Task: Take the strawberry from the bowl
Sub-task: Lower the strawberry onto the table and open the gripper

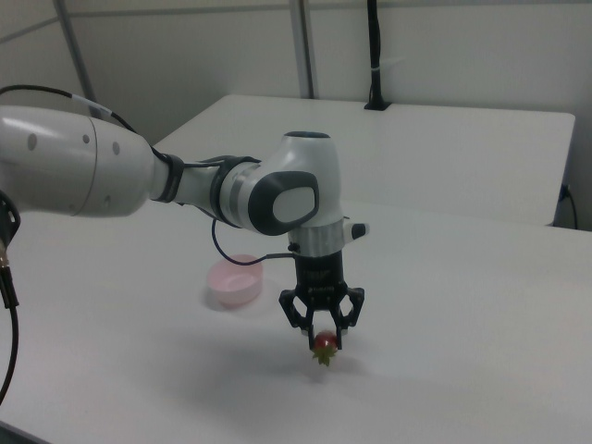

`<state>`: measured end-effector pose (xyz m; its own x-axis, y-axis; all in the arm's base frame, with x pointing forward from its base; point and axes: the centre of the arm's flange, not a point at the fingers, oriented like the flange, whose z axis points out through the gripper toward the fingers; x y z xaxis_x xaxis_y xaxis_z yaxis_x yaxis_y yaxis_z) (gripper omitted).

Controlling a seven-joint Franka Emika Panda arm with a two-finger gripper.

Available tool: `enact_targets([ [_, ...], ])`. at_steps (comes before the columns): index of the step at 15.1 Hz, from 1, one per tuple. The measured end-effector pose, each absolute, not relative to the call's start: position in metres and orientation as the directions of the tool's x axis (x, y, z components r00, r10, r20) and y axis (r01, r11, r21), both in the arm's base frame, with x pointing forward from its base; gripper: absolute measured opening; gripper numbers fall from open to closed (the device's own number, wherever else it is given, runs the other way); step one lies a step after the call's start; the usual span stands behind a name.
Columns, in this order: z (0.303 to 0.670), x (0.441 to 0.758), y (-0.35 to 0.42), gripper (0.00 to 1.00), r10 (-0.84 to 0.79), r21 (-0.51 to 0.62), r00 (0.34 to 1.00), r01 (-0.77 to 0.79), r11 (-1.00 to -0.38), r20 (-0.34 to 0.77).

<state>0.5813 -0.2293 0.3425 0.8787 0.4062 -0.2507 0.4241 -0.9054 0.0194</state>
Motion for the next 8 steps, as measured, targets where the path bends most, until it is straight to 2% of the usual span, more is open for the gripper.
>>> enact_targets([
  [2,0.337,0.581,-0.228,0.46,0.407,0.013,0.876,0.425,-0.905,-0.259],
  [4,0.334,0.580,-0.228,0.58,0.407,0.009,0.875,0.424,-0.906,-0.263],
  [8,0.348,0.581,-0.229,0.99,0.391,0.029,0.887,0.410,-0.912,-0.243],
])
